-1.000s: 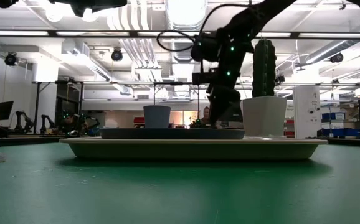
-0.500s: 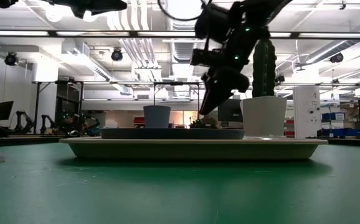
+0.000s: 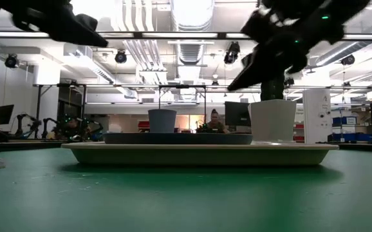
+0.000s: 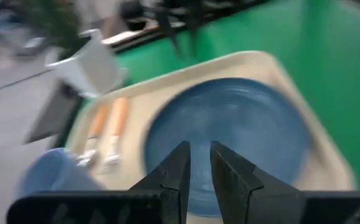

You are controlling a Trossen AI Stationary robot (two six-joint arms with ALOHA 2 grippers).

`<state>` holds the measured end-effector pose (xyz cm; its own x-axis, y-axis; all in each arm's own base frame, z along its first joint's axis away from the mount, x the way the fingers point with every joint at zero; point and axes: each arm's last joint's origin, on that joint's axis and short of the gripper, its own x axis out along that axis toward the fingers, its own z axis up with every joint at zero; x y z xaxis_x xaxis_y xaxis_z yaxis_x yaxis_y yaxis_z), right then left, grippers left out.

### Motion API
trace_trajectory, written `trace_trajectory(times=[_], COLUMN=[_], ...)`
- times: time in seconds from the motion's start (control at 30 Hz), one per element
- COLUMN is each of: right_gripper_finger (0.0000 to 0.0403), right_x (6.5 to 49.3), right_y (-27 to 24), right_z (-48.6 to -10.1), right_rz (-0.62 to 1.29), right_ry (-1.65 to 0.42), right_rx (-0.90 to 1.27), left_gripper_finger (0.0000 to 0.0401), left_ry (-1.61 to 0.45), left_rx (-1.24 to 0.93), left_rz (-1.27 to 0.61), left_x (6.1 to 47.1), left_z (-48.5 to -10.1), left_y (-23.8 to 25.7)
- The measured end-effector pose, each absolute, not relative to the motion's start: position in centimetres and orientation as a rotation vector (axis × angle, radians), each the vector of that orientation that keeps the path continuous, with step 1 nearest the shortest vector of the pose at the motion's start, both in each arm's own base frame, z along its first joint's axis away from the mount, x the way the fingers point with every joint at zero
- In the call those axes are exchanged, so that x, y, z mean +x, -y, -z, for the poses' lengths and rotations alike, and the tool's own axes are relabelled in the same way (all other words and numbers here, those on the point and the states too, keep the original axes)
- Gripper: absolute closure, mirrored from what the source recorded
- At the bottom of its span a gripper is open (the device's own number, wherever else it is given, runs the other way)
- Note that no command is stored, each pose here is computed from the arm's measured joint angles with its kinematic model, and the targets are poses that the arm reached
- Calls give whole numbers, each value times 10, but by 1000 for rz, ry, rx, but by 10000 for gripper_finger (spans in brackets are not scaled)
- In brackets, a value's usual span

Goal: Pick and place plate/cup/fork/spoon on tray
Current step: Return to Home Position

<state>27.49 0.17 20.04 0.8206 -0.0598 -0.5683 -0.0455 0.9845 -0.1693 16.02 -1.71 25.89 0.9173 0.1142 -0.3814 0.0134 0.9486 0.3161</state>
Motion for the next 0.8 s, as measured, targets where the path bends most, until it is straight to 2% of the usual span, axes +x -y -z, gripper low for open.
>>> trace_trajectory(times=[0.27, 0.57, 0.8], right_gripper_finger=[339, 339, 339], right_x=[222, 173, 150], right_y=[-14, -12, -10], right_z=[-201, -187, -183], right_rz=[-22, -18, -13], right_ry=[-261, -82, 3], right_rx=[-165, -126, -121], left_gripper_finger=[357, 357, 357], left_ry=[-296, -197, -108], left_rx=[275, 315, 306], left_rz=[184, 180, 165], left_x=[145, 128, 115], left_z=[-267, -253, -255], left_y=[22, 19, 17])
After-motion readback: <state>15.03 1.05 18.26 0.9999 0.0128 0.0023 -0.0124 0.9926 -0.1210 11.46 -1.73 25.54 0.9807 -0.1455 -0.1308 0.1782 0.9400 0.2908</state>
